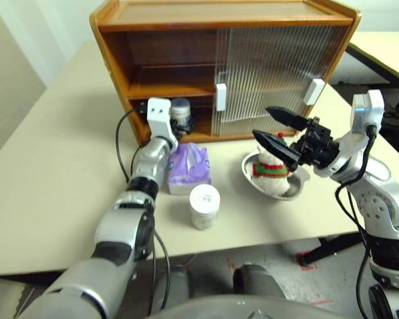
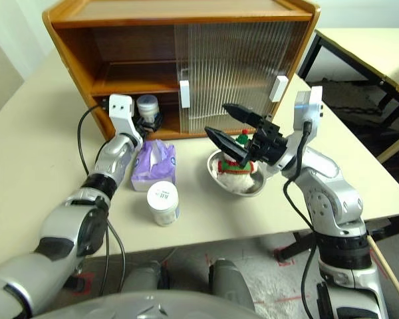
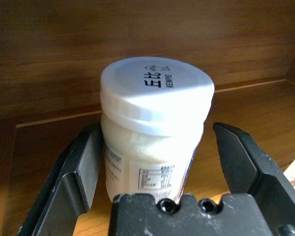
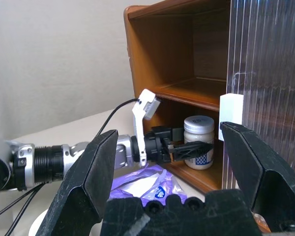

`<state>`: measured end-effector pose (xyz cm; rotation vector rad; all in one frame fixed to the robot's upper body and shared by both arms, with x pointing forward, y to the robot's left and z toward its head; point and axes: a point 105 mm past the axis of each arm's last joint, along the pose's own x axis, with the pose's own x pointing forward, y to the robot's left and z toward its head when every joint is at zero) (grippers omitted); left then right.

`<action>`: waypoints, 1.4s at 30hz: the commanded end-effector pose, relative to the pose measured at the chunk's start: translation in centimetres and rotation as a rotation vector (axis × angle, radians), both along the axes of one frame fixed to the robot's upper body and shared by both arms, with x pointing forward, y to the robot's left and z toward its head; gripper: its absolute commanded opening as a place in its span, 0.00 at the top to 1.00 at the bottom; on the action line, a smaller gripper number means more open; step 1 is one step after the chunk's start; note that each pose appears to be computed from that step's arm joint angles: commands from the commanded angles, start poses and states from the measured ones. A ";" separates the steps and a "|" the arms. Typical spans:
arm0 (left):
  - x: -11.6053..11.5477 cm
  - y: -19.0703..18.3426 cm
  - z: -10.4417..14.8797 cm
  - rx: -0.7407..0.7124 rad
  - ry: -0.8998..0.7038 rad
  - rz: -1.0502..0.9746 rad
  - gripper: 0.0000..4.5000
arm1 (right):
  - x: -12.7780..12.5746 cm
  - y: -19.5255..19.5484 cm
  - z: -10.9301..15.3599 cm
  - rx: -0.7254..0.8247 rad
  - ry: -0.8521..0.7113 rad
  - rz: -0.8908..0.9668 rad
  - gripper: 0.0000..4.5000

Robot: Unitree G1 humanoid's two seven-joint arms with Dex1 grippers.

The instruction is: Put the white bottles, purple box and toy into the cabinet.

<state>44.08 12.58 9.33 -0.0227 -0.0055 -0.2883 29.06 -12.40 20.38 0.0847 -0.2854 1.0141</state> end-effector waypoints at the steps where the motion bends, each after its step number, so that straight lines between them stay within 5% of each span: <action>1: -0.5 0.6 -0.2 -0.013 0.002 -0.001 0.01 | 0.0 -0.2 0.1 0.000 0.000 0.001 0.00; 15: -1.8 2.9 1.3 -0.016 -0.046 0.068 0.01 | 0.2 -0.1 0.1 -0.007 0.004 0.017 0.00; 18: -1.8 3.5 1.3 -0.018 -0.050 0.116 0.14 | 0.2 -0.1 0.1 -0.008 0.002 0.019 0.00; 28: -2.1 3.3 1.2 -0.062 -0.061 0.161 0.99 | 0.1 -0.1 0.3 -0.015 0.002 0.020 0.00; 42: -0.1 2.8 0.4 -0.086 -0.007 0.267 0.99 | 0.0 -0.1 0.4 -0.019 0.004 0.017 0.00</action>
